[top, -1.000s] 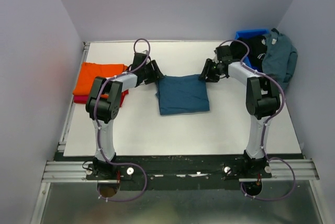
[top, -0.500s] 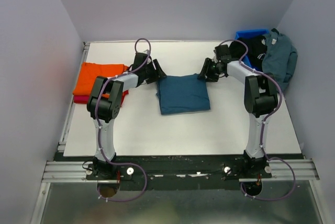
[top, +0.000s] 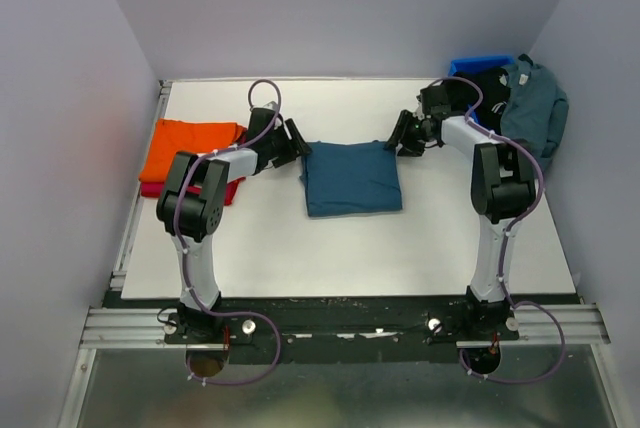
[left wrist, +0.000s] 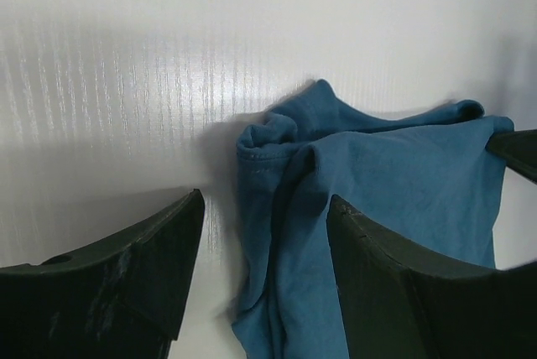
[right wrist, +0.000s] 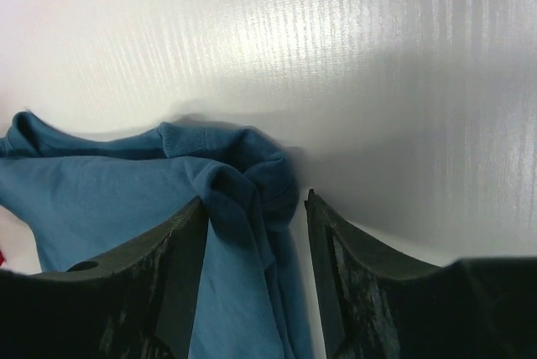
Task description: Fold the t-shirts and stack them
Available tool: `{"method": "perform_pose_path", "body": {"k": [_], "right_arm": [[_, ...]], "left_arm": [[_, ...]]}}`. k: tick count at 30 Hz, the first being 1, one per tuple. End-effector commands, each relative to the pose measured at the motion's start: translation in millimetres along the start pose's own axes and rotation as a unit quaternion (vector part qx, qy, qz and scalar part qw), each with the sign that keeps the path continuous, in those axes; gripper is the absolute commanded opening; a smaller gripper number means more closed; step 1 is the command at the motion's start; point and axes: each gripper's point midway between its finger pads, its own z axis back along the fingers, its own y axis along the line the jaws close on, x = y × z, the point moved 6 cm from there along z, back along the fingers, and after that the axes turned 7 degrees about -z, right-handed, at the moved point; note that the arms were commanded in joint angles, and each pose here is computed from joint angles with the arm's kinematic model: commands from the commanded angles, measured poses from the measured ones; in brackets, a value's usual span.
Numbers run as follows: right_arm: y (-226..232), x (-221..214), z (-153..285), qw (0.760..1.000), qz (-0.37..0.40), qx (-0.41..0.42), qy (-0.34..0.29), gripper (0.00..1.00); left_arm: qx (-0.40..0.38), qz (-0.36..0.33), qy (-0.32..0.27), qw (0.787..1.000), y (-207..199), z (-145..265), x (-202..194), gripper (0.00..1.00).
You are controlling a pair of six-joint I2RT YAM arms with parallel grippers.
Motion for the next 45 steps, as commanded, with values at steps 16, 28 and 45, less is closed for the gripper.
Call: {"method": "perform_pose_path", "body": {"k": [16,28,45], "right_arm": [[-4.9,-12.1,-23.4,0.999,-0.010,0.000,0.030,0.43],[-1.0,-8.3,-14.2,1.000,-0.003,0.003,0.015,0.42],[0.7,-8.2,-13.8,1.000,-0.004,0.009,0.015,0.42]], "left_arm": [[-0.013,0.028,0.032,0.999,4.2,-28.4,-14.2,0.64],[0.254,-0.108,0.001,0.961,47.3,50.5,22.8,0.75],[0.532,-0.316,0.073,0.782,73.8,54.0,5.1,0.60]]}}
